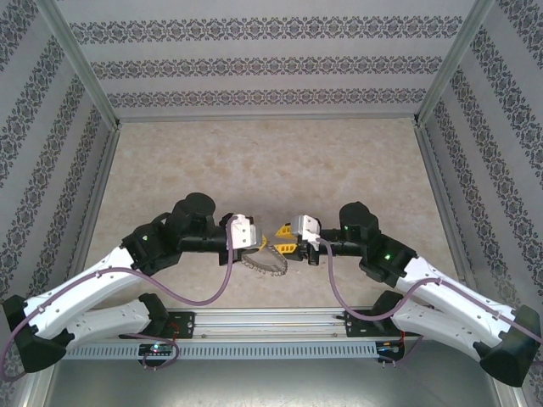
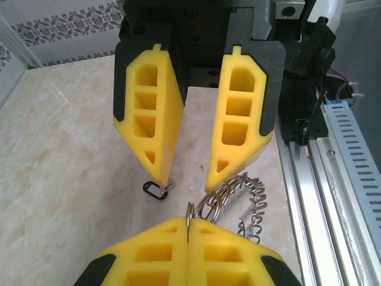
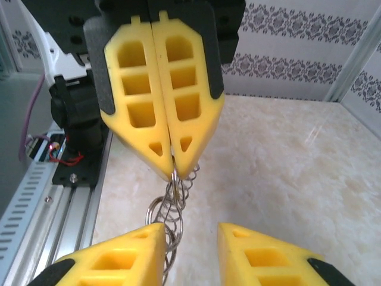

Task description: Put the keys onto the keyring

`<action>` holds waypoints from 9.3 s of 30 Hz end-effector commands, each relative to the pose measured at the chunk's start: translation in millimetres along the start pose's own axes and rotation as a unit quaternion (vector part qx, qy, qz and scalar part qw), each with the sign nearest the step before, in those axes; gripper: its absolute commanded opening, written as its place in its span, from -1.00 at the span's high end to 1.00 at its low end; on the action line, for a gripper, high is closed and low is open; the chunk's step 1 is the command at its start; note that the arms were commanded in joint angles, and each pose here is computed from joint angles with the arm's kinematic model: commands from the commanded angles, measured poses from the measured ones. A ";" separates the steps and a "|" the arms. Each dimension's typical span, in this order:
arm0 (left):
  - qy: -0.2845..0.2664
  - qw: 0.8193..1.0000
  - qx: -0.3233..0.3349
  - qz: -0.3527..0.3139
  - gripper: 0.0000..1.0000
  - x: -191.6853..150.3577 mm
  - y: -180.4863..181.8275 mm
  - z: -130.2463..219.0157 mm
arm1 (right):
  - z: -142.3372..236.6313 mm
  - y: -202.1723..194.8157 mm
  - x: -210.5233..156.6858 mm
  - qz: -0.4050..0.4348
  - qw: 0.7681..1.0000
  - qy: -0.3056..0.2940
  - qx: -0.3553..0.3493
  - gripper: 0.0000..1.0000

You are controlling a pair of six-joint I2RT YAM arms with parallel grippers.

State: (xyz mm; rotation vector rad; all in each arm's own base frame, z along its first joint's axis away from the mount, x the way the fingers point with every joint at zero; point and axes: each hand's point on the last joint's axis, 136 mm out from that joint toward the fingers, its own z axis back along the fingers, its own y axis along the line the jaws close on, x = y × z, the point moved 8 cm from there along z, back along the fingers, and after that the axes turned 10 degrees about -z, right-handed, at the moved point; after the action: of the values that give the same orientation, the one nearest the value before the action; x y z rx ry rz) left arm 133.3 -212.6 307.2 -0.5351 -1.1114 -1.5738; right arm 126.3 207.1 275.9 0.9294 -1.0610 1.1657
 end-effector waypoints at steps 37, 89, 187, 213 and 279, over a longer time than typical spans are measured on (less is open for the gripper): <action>0.013 1.000 -0.016 -0.011 1.00 8.3 5.6 -4.2 | -20.2 2.4 14.1 0.022 0.999 -0.005 0.033 0.68; -0.042 0.999 0.019 0.009 1.00 -4.9 -5.8 -3.0 | 37.3 -3.2 -1.5 -0.055 0.989 -0.051 -0.130 0.17; -0.023 0.992 0.059 0.111 1.00 -29.5 -14.2 -0.7 | -26.5 -61.9 -26.8 -0.156 0.966 0.194 -0.076 1.00; -0.039 0.994 0.046 0.094 1.00 -23.7 -10.7 -4.3 | -15.5 -2.3 2.1 -0.079 0.993 0.067 0.058 1.00; -0.061 0.994 0.046 0.082 1.00 -21.0 -13.8 0.0 | -17.6 6.9 -4.0 -0.095 0.992 0.027 0.073 1.00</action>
State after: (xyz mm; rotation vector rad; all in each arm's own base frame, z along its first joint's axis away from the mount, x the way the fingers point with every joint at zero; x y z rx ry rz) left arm 126.1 -201.6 268.0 -0.6386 -1.0893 -1.3484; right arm 127.3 221.7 267.1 1.0414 -0.8438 1.0863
